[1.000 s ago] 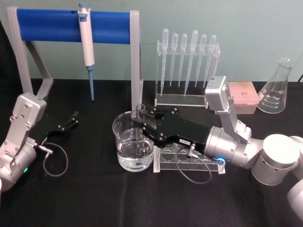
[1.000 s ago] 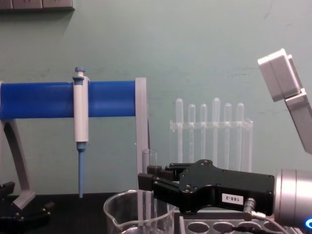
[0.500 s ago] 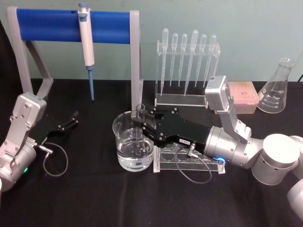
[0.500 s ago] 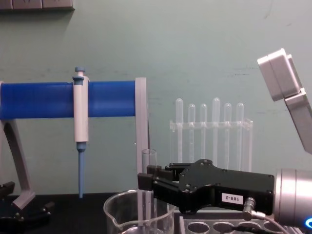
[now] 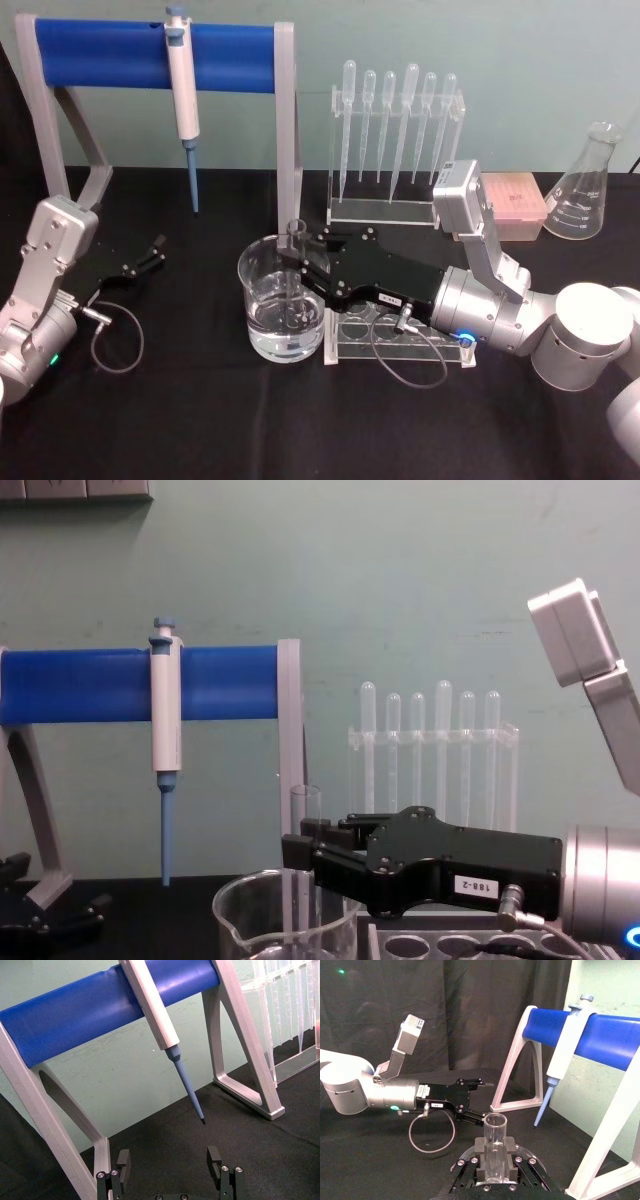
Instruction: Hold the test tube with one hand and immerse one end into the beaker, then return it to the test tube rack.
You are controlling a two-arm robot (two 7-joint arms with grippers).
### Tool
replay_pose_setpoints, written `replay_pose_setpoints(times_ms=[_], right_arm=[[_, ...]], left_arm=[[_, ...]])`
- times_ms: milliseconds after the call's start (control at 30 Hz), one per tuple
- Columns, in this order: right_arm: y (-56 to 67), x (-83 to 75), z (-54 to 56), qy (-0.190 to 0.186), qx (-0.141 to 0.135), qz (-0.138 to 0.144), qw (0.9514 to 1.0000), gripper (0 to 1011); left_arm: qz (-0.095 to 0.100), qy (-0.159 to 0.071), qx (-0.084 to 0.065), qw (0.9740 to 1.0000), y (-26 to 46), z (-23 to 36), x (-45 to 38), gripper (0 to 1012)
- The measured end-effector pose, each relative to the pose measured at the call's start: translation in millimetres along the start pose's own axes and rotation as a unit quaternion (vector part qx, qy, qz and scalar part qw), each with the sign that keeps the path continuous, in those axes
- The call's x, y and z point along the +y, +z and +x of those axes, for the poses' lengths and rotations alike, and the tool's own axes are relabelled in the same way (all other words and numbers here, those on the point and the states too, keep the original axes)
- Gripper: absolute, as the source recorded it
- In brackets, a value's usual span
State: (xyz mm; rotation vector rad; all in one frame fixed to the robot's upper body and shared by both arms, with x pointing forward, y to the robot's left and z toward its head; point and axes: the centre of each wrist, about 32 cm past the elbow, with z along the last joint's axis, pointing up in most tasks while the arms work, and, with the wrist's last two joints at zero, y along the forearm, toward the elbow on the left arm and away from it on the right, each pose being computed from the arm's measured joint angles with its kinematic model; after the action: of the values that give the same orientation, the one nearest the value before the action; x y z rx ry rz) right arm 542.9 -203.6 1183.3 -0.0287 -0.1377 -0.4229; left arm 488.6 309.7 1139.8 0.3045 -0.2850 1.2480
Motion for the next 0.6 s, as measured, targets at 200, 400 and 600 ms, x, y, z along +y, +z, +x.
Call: replay_pose_setpoints(times_ms=[200,400,600], right_arm=[[0.0,0.0,0.0,0.000,0.000,0.000,1.0000,241],[0.1,0.0,0.0,0.000,0.000,0.000,1.0000,241],[0.0,0.0,0.0,0.000,0.000,0.000,1.0000,241]], left_arm=[[0.000,0.000,0.000,1.0000,0.0,0.0,0.0,1000],[0.000,0.000,0.000,1.0000,0.0,0.0,0.0,1000],[0.000,0.000,0.000,1.0000,0.0,0.0,0.0,1000]])
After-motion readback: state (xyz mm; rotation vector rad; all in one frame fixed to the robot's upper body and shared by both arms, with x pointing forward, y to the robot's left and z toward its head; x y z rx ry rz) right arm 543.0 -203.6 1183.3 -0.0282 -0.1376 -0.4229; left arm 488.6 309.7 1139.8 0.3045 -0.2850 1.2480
